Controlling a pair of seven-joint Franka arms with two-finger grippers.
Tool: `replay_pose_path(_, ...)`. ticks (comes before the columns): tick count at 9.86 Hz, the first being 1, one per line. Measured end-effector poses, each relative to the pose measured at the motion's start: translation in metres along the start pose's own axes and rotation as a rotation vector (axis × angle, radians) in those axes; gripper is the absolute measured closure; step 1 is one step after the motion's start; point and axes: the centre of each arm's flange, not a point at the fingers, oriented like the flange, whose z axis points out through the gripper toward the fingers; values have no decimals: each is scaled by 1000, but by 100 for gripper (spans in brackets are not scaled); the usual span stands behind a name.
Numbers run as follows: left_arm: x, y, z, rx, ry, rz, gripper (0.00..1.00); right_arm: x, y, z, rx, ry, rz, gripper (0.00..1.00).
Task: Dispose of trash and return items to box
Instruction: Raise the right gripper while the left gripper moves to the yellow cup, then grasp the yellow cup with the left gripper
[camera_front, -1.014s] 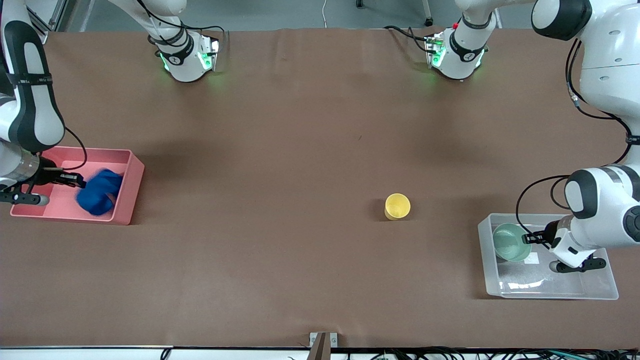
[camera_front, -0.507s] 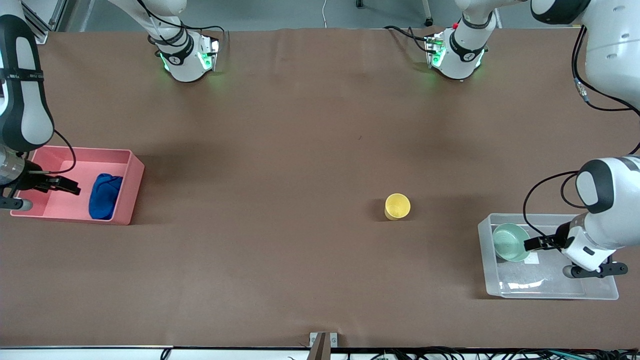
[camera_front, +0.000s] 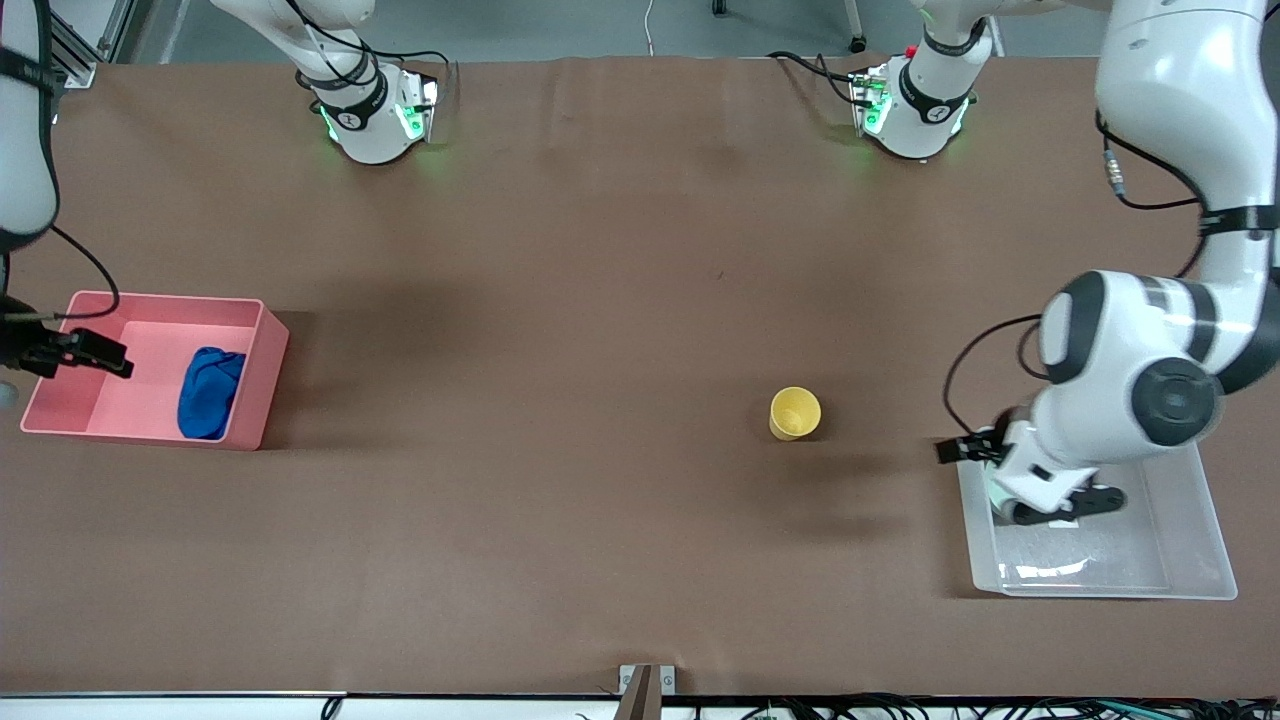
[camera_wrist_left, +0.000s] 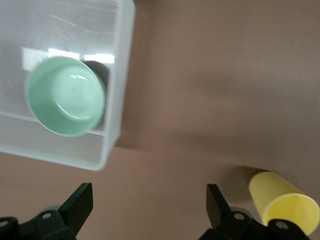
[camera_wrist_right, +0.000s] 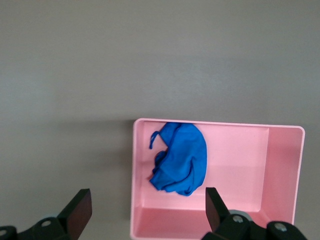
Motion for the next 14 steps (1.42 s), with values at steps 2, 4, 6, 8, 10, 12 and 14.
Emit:
replay_pose_path(2, -18, 33, 24, 7, -17, -22, 0, -21, -35, -49, 9, -5, -2, 0)
replay_pose_path(4, -35, 62, 43, -15, -13, -32, 0, -40, -52, -84, 14, 1, -20, 0)
replay_pose_path(6, -54, 92, 67, -54, 10, -49, 3, -49, -63, -119, 14, 5, -26, 0)
replay_pose_path(8, -73, 115, 93, -75, 28, -74, 10, -56, -72, -171, 11, 34, -17, 0)
replay_pose_path(10, -82, 131, 111, -77, 19, -76, 22, -60, -82, -182, 14, 15, -19, 0)
replay_pose_path(12, -83, 132, 120, -75, 9, -74, 33, -60, -96, -171, 17, -28, -27, 0)
replay_pose_path(14, -84, 133, 121, -74, 7, -74, 66, -58, -102, -166, 18, -38, -33, 0)
